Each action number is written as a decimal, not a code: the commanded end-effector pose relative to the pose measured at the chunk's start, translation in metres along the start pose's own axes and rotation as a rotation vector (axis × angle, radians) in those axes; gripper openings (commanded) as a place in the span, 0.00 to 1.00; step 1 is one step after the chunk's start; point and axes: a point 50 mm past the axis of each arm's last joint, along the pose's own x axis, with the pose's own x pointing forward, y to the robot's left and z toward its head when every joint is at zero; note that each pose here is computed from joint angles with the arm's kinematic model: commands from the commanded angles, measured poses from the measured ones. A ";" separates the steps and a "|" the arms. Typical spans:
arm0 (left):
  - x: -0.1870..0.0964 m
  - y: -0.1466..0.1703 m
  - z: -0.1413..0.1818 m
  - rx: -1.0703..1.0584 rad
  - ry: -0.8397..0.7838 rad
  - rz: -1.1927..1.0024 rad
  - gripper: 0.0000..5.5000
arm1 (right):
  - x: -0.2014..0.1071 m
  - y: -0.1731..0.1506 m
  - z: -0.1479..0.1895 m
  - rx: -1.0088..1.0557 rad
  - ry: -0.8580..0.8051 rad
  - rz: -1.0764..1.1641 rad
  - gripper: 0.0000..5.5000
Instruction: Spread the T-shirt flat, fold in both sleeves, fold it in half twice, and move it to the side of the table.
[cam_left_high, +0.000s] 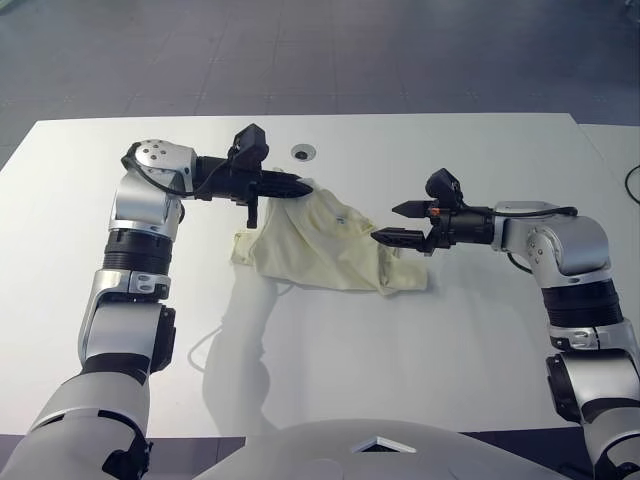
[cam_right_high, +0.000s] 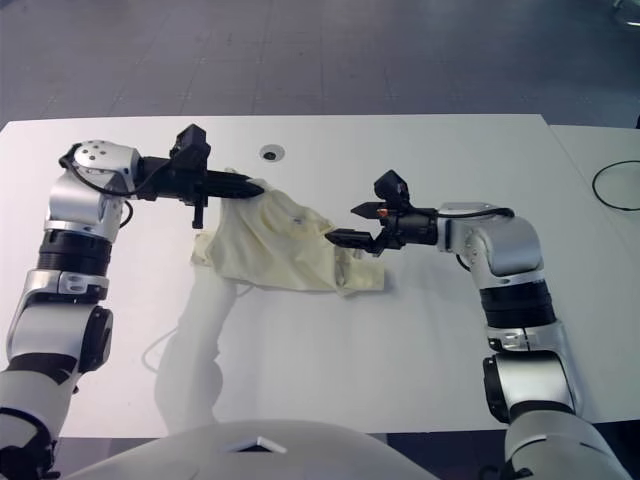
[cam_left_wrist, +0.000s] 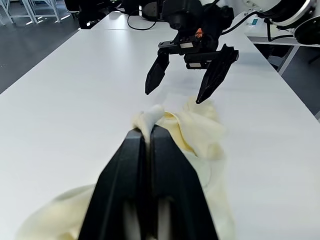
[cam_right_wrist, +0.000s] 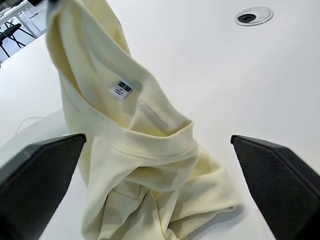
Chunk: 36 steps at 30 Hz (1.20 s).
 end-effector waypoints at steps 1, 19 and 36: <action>-0.004 -0.008 -0.006 0.028 0.058 0.023 0.00 | 0.004 0.000 0.002 -0.004 -0.002 -0.002 0.98; -0.004 -0.039 -0.005 0.103 0.073 -0.017 0.00 | 0.039 -0.010 0.008 0.010 0.053 0.054 0.98; 0.005 -0.055 -0.016 0.086 0.113 -0.108 0.00 | 0.064 -0.031 0.013 -0.260 0.169 0.009 0.98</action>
